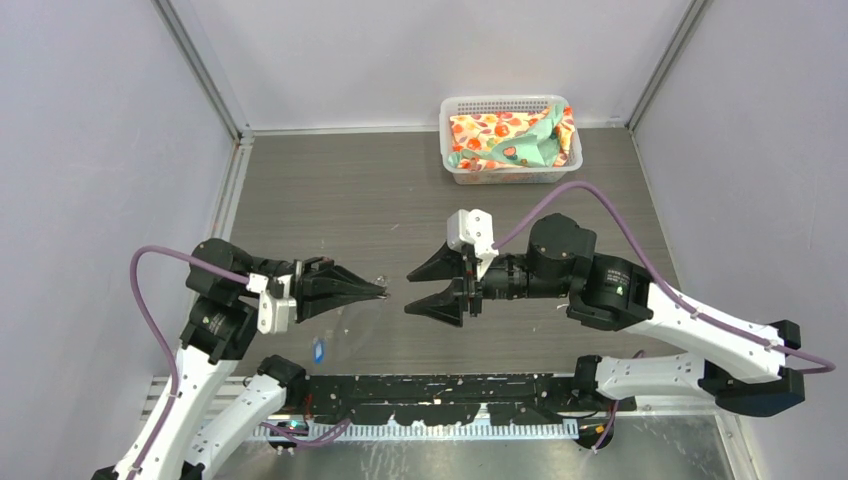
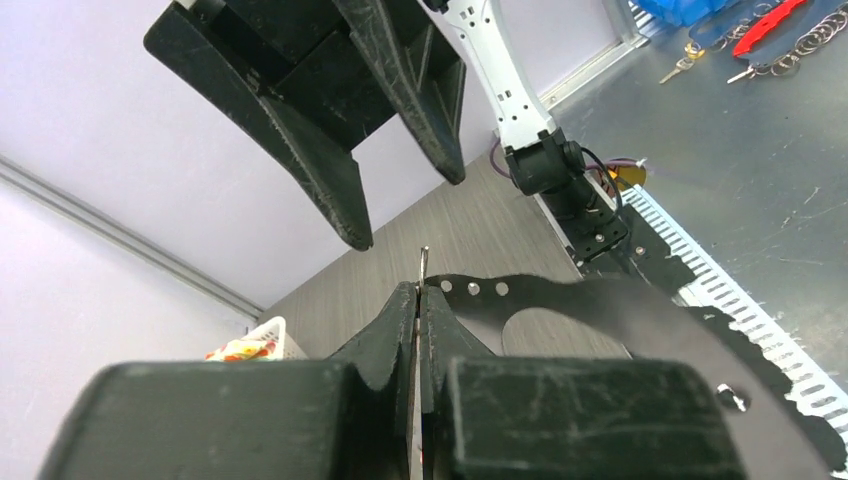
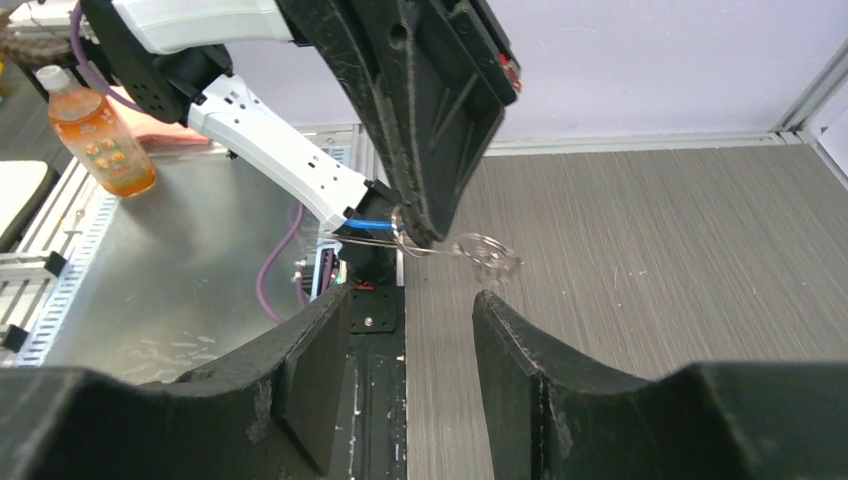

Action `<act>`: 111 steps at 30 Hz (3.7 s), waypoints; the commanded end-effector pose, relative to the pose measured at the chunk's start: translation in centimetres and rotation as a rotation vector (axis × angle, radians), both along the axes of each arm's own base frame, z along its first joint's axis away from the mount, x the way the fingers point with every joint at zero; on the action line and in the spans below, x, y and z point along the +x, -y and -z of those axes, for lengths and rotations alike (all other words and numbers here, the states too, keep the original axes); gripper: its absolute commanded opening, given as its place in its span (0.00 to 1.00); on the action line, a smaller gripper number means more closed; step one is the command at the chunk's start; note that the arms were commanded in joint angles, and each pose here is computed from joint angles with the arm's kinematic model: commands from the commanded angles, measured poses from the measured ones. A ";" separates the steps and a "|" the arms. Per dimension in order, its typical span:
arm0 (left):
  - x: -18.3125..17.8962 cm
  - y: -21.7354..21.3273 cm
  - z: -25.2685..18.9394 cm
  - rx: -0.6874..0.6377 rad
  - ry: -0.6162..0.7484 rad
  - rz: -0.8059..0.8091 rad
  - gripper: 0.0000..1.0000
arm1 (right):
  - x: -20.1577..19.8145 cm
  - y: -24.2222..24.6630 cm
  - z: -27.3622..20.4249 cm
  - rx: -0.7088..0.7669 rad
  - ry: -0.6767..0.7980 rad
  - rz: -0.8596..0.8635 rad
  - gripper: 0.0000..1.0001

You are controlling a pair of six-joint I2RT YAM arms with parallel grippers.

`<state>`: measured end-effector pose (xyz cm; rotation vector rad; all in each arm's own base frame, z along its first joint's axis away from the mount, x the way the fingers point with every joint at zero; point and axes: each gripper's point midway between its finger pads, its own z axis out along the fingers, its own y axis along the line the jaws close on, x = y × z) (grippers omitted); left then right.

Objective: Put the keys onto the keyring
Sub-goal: Adjust the keyring.

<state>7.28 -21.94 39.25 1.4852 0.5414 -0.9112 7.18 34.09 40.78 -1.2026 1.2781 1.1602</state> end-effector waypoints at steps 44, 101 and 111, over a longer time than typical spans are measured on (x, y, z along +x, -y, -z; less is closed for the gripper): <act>-0.4 -0.4 1.6 0.091 -0.283 -0.050 0.45 | -1.8 -2.1 -1.1 -0.052 0.385 0.162 0.01; 0.3 0.0 1.3 0.039 -0.315 -0.091 0.00 | -2.7 -2.6 -2.3 0.120 0.302 0.153 0.30; -0.7 -0.6 1.3 0.022 0.105 -0.043 0.00 | -0.8 3.4 -1.8 0.013 0.276 0.260 0.67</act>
